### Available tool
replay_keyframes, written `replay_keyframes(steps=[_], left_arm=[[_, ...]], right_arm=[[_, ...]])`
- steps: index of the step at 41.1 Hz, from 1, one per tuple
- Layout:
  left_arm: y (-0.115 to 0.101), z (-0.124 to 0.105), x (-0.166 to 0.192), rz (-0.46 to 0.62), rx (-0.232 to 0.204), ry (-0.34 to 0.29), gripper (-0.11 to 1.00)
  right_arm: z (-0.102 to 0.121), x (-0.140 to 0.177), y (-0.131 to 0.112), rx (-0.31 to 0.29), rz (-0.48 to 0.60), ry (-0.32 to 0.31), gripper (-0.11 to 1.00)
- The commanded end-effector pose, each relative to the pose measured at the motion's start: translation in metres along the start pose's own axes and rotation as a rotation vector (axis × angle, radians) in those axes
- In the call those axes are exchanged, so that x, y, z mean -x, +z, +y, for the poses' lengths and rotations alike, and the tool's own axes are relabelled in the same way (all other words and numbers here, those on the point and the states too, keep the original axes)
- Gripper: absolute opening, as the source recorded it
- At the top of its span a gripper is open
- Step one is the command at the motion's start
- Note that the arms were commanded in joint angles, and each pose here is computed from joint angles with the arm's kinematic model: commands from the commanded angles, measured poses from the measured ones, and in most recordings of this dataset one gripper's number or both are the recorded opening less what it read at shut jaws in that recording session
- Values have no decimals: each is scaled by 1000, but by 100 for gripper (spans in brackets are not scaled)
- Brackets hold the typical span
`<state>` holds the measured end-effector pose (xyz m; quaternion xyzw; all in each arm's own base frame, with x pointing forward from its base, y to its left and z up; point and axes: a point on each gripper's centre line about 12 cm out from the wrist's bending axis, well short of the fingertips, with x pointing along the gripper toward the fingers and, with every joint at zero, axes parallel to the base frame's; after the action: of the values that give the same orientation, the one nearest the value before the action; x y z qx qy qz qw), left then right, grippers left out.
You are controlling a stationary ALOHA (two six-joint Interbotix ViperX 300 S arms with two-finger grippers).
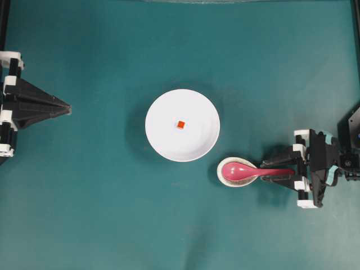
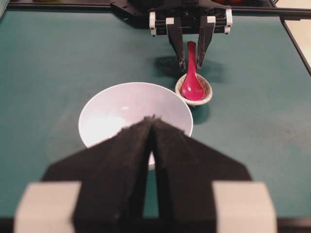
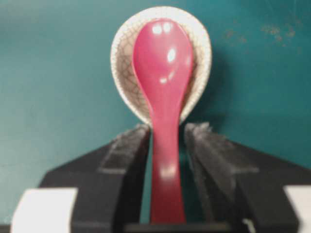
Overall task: Grip the spoon and scoop the red block from the bowl with right arm.
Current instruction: 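Lower the right gripper around the pink spoon handle and close it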
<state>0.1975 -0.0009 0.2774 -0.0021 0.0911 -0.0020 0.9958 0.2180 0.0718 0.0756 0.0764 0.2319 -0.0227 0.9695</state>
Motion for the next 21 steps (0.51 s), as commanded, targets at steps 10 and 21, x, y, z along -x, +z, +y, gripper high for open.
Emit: replay_keyframes(steps=[10,21], left_arm=[[6,0,-1,-9,0,-1,1],[5,0,-1,-5,-2,-1,1]], right_arm=[[1,0,3,4,-18,5,40],[1,1,2,17,-17,4,28]])
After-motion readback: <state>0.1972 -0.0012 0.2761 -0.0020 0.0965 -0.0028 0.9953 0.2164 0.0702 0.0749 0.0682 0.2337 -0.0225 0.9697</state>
